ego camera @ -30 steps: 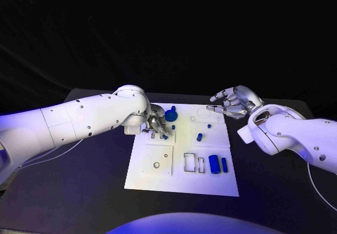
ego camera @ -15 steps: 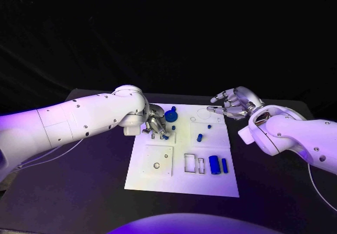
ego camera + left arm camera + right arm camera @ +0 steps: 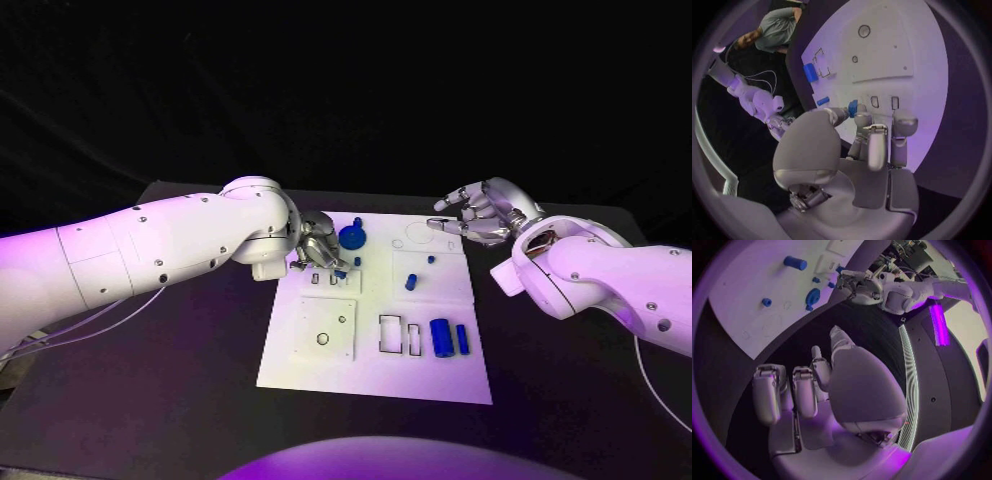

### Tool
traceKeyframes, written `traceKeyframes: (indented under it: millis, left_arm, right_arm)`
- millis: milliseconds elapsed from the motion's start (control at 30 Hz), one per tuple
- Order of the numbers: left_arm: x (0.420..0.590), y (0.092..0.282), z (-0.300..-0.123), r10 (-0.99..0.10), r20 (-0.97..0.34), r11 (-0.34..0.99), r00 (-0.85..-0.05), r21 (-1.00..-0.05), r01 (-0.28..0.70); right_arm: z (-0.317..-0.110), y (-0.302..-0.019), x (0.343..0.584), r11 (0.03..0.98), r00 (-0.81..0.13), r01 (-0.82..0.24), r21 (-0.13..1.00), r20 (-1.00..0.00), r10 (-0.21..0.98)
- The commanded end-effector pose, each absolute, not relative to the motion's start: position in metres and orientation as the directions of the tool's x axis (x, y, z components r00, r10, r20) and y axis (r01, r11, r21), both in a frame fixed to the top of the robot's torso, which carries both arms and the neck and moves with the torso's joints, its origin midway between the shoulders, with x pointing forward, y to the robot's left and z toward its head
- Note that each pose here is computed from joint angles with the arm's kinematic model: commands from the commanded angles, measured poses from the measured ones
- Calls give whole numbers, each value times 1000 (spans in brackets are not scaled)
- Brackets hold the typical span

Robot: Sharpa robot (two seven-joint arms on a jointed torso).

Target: Assemble the parts on the task board

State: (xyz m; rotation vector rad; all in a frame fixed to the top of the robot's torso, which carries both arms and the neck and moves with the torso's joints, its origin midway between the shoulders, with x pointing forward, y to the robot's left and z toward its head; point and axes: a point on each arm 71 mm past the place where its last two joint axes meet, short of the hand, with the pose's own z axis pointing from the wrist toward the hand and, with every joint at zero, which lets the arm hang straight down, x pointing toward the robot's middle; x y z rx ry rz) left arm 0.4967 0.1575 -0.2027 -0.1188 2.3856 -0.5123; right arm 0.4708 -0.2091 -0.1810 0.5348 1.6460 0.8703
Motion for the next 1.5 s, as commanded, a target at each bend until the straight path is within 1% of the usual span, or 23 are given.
traceKeyframes:
  millis: [33, 333, 733, 1500]
  left_arm:
    - [497, 157, -201, -258, -665, 910, -701, -411, 55]
    - [490, 162, -212, -265, -709, 916, -654, -397, 58]
    - [487, 167, -225, -246, -718, 929, -652, -367, 54]
    - [484, 169, -230, -175, -707, 946, -685, -313, 82]
  right_arm:
    - [-181, -208, 470, 627, -264, -113, 770, -632, 729]
    - [-181, -210, 470, 632, -259, -120, 766, -639, 725]
    - [-181, -210, 470, 635, -257, -123, 762, -643, 722]
    - [-182, -211, 470, 637, -258, -122, 761, -644, 721]
